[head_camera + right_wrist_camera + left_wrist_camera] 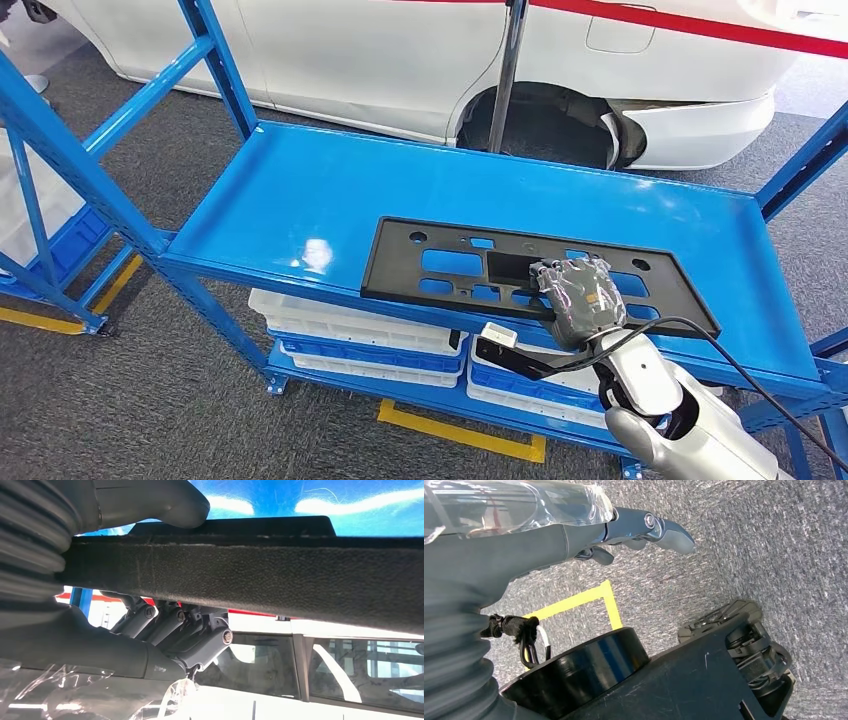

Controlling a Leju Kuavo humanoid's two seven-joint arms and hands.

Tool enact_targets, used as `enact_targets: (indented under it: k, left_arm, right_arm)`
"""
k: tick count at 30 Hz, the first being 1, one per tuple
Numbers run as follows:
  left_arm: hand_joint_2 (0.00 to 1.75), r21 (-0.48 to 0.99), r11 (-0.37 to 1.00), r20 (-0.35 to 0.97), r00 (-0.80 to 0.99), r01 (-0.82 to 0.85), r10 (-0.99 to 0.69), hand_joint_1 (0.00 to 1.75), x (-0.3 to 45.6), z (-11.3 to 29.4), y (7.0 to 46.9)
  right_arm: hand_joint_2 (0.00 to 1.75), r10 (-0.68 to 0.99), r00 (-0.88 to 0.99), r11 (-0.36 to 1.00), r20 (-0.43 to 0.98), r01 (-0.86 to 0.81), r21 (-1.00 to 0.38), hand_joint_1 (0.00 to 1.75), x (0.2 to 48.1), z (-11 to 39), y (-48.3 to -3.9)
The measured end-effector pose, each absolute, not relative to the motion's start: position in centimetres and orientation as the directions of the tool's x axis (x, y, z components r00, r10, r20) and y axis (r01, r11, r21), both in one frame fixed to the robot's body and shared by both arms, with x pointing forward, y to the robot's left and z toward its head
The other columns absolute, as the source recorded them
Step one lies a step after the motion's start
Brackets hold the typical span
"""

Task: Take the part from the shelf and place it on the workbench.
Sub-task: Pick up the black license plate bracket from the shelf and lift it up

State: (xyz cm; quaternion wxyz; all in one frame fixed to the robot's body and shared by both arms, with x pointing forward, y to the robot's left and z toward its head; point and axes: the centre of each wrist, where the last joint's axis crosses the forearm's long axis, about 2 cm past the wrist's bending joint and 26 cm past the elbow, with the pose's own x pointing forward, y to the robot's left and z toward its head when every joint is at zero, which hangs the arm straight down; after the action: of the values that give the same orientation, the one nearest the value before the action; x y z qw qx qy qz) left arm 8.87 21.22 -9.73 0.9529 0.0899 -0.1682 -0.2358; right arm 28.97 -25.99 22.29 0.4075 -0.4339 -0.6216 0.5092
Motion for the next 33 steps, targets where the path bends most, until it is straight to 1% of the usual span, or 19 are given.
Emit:
enact_targets:
  k: [33]
  left_arm:
    - [1.75,0.237,0.873,0.295,0.825,0.426,-0.482,0.00,9.06,-9.69,21.18]
  right_arm:
    - [1.75,0.953,-0.298,0.104,0.062,0.127,-0.986,1.75,29.17,22.54,-26.07]
